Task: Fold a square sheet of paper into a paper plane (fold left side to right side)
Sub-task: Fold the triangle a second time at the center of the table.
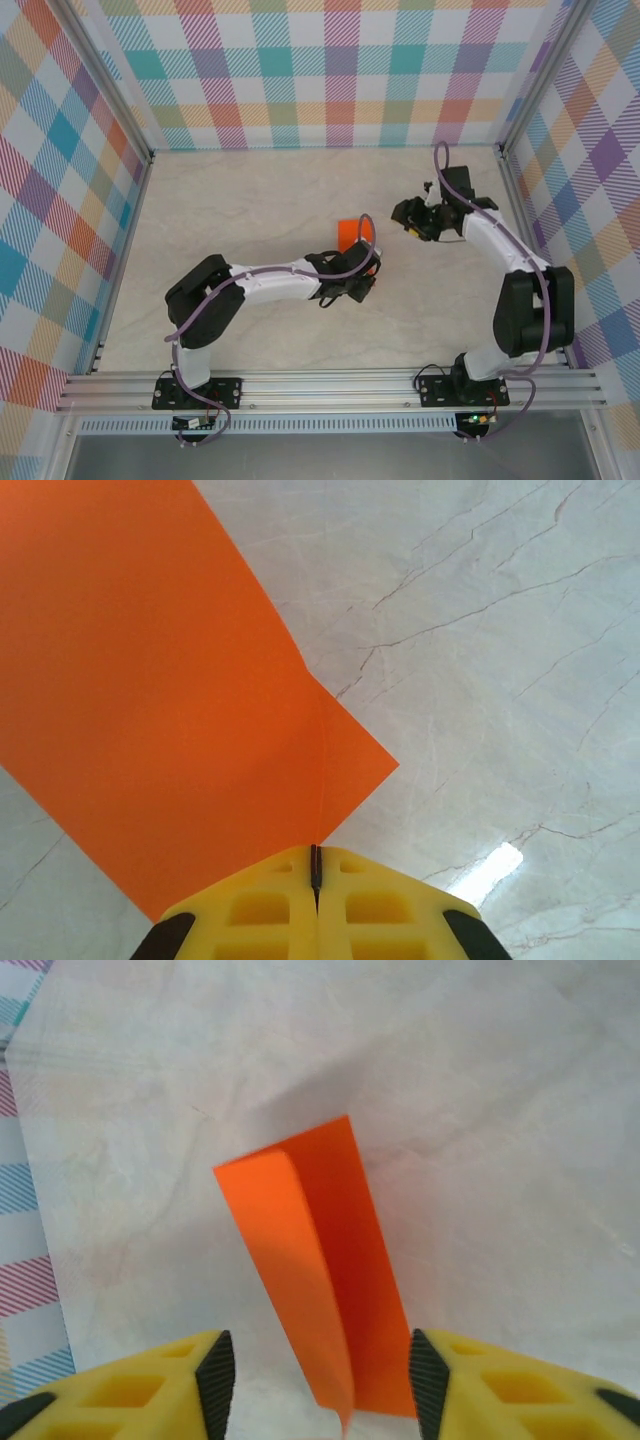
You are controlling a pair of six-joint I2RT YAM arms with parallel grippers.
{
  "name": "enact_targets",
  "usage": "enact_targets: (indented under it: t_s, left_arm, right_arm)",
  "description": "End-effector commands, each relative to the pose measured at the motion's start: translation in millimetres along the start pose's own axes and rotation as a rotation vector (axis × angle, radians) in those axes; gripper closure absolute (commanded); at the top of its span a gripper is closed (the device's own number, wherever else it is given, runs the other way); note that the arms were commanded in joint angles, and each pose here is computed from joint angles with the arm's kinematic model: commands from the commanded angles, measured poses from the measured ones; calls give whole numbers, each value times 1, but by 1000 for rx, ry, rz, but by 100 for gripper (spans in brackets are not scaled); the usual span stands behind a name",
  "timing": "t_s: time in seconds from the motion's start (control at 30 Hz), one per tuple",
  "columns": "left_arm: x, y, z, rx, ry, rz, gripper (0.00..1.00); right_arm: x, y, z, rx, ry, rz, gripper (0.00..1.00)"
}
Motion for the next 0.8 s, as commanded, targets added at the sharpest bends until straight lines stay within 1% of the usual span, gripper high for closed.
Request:
enact_targets:
  t_s: [0.0, 0.07, 0.13, 0.23, 0.37, 0.53, 0.7, 0.77]
  left_arm:
    - [-17, 7, 6, -66, 8, -63, 96]
    - [-18, 12, 9, -93, 13, -87, 96]
    - [-19, 16, 9, -108, 19, -99, 96]
    - [-19, 20, 10, -130, 36, -119, 96]
    - [-17, 27, 8, -146, 58, -133, 96]
    - [-15, 34, 7, -164, 80, -152, 95]
    - [-13, 42, 12, -168, 75, -146, 95]
    - [-12, 48, 6, -175, 109, -132, 95]
  right_arm:
    - [16, -11, -39, -13, 100, 50, 63]
    - [28, -15, -58, 26, 133, 103, 74]
    - [40, -16, -73, 32, 164, 126, 81]
    - [56, -16, -91, 29, 208, 126, 85]
    - [71, -12, -103, 13, 238, 117, 93]
    - [83, -14, -113, -6, 276, 65, 94]
    - [92, -22, -120, 6, 328, 13, 94]
    - [93, -26, -123, 7, 340, -21, 94]
Point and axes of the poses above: each hand's point on the last joint's axis, 136 mm out from that joint toward the fingers, its own x axis out along the fingers, its own y axis along the line the jaws close on, z = x × y, the point moved 3 cm from there along -x, back along the fingers, and after that the axes turned 8 degrees about -x, right-handed, at the moved point
